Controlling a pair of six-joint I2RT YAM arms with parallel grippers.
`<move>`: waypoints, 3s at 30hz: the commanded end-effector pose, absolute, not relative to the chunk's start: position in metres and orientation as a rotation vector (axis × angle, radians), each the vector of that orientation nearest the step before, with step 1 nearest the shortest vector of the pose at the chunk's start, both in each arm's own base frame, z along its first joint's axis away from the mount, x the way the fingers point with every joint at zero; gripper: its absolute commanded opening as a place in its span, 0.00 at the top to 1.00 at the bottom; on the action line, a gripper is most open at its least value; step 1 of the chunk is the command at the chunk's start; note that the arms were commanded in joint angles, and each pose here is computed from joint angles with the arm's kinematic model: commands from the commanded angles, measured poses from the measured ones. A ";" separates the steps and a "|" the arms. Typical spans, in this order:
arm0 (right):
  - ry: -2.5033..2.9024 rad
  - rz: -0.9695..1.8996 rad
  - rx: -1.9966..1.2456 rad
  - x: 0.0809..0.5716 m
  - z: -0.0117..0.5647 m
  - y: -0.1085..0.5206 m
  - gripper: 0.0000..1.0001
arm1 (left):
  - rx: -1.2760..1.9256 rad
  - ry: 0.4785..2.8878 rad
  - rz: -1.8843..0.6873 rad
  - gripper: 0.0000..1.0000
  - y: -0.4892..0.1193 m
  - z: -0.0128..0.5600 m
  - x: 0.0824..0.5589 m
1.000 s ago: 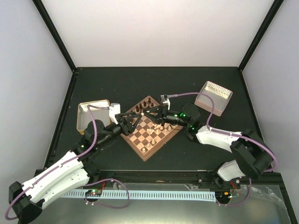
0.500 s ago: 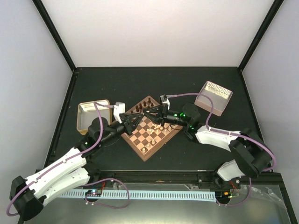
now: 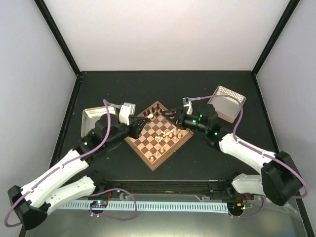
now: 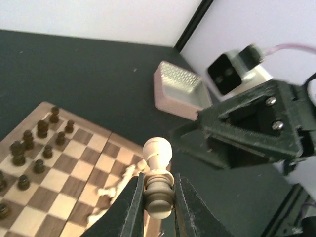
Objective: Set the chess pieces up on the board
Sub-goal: Place the chess piece on the chessboard.
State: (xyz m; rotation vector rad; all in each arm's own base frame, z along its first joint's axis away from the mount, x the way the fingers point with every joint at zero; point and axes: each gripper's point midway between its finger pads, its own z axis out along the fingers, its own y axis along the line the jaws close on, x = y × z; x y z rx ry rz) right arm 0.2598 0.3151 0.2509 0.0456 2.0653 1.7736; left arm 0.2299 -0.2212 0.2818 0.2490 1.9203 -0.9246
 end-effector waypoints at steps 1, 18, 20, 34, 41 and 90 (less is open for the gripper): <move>2.174 1.328 0.080 0.282 0.213 0.270 0.41 | 0.374 2.159 -0.690 0.96 -0.210 0.244 0.228; 2.162 0.580 0.344 0.300 0.171 0.133 0.41 | 0.816 2.612 -0.418 0.94 -0.277 0.192 0.231; 2.170 0.578 0.343 0.301 0.167 0.133 0.41 | 0.859 2.654 -0.392 0.91 -0.283 0.180 0.231; 2.208 0.566 0.342 0.303 0.152 0.134 0.41 | 1.016 2.799 -0.438 0.94 -0.317 0.121 0.218; 2.216 0.569 0.345 0.304 0.149 0.135 0.40 | 1.081 2.829 -0.410 0.94 -0.320 0.108 0.209; 2.212 0.597 0.341 0.301 0.147 0.137 0.40 | 1.017 2.758 -0.318 0.57 -0.331 0.120 0.233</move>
